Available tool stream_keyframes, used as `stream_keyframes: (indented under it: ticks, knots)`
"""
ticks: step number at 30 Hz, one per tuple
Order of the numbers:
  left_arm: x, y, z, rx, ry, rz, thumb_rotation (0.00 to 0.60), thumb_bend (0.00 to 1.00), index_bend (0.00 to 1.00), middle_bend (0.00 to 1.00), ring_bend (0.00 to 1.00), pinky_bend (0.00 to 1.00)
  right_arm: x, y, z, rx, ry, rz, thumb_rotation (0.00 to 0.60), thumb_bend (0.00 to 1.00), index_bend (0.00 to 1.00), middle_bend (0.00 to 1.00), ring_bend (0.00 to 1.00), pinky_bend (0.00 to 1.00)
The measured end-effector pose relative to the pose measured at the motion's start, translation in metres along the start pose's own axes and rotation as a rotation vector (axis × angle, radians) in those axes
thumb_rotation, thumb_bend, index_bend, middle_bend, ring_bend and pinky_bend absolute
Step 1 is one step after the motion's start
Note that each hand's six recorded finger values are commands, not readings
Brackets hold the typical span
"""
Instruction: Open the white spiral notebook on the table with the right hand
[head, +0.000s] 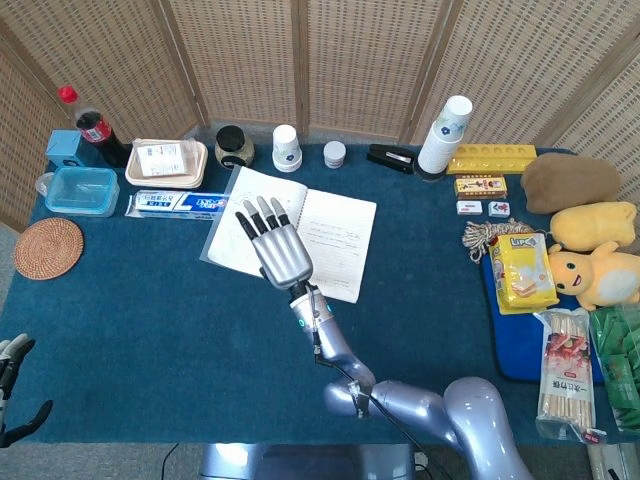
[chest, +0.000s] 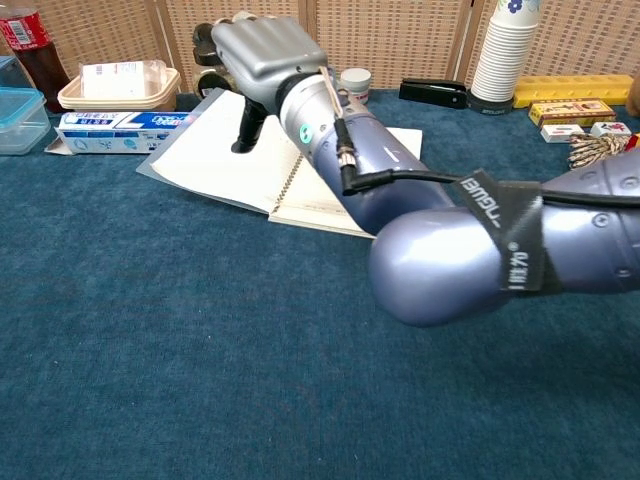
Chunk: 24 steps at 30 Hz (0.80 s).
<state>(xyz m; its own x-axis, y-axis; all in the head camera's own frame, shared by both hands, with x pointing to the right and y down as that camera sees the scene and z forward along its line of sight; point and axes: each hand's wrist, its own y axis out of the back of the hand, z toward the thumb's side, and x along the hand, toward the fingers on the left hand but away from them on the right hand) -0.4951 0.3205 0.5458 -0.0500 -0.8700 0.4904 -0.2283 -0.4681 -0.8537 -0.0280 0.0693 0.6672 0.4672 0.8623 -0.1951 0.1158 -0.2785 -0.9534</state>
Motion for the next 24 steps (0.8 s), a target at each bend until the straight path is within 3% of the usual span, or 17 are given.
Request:
stream_keyframes:
  ticks: [12,24]
  knots:
    - [0.004,-0.006,0.010,0.019,-0.037,-0.045,0.600,0.27,0.12,0.07,0.01,0.00,0.047,0.007,-0.047,0.001,-0.031,0.054,0.600,0.13,0.10,0.13,0.05,0.12]
    - [0.004,-0.006,0.019,0.033,-0.064,-0.061,0.600,0.27,0.12,0.07,0.01,0.00,0.145,0.032,-0.133,0.069,-0.179,0.105,0.600,0.13,0.10,0.14,0.05,0.12]
